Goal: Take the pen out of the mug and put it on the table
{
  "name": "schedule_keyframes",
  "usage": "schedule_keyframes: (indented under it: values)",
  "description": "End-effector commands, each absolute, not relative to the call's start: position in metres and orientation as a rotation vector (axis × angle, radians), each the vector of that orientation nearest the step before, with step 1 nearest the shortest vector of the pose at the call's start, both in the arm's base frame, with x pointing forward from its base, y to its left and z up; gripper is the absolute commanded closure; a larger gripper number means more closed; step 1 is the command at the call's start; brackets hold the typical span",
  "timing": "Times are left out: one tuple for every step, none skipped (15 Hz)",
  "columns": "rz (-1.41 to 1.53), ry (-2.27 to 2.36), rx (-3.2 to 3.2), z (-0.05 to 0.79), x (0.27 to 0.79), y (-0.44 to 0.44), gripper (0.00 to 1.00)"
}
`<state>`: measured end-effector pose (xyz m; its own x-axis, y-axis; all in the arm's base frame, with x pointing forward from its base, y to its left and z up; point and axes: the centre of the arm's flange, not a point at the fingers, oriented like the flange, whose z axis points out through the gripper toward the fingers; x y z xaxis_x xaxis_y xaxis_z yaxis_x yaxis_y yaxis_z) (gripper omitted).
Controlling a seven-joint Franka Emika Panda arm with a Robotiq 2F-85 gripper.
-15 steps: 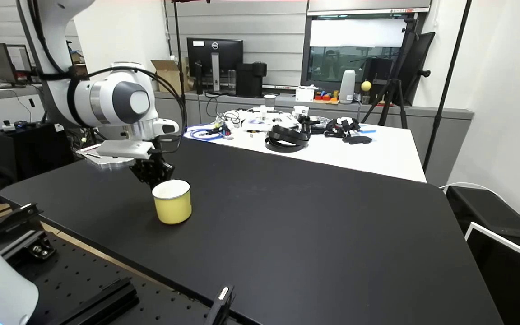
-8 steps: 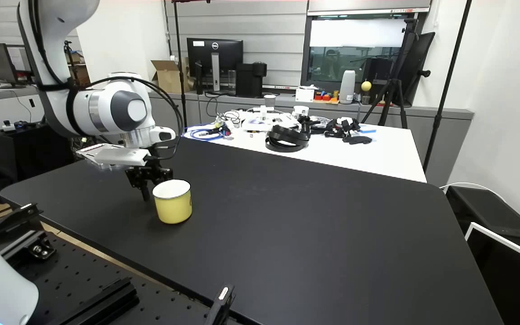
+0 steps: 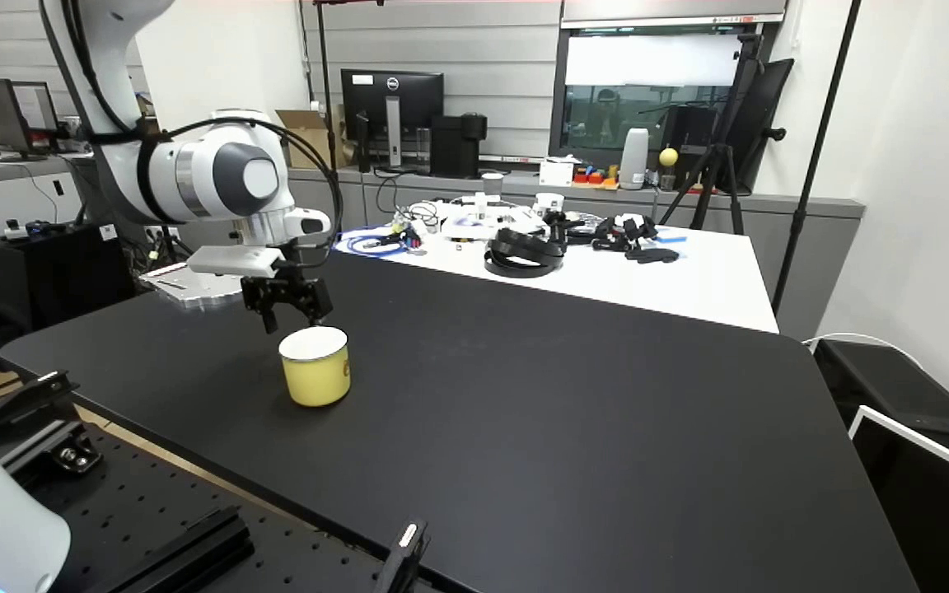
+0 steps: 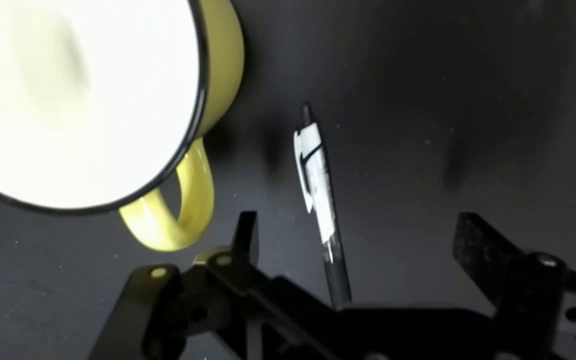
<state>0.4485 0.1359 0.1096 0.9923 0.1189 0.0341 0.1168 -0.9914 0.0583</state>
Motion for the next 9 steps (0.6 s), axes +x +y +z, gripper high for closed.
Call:
schedule_keyframes:
  values:
    - [0.035,0.107,3.104,0.139,0.456,0.132,0.00]
    - [0.024,0.106,3.112,0.146,0.455,0.131,0.01]
    - [-0.015,0.113,3.133,0.153,0.452,0.131,0.00]
    - [0.027,0.145,3.099,0.131,0.456,0.133,0.00]
    - [0.012,0.139,3.109,0.137,0.456,0.134,0.00]
    - [0.007,0.132,3.116,0.141,0.456,0.134,0.00]
    - [0.007,0.128,3.120,0.144,0.456,0.134,0.00]
    - [0.007,0.127,3.121,0.145,0.456,0.134,0.00]
    - [0.004,0.127,3.121,0.145,0.455,0.134,0.00]
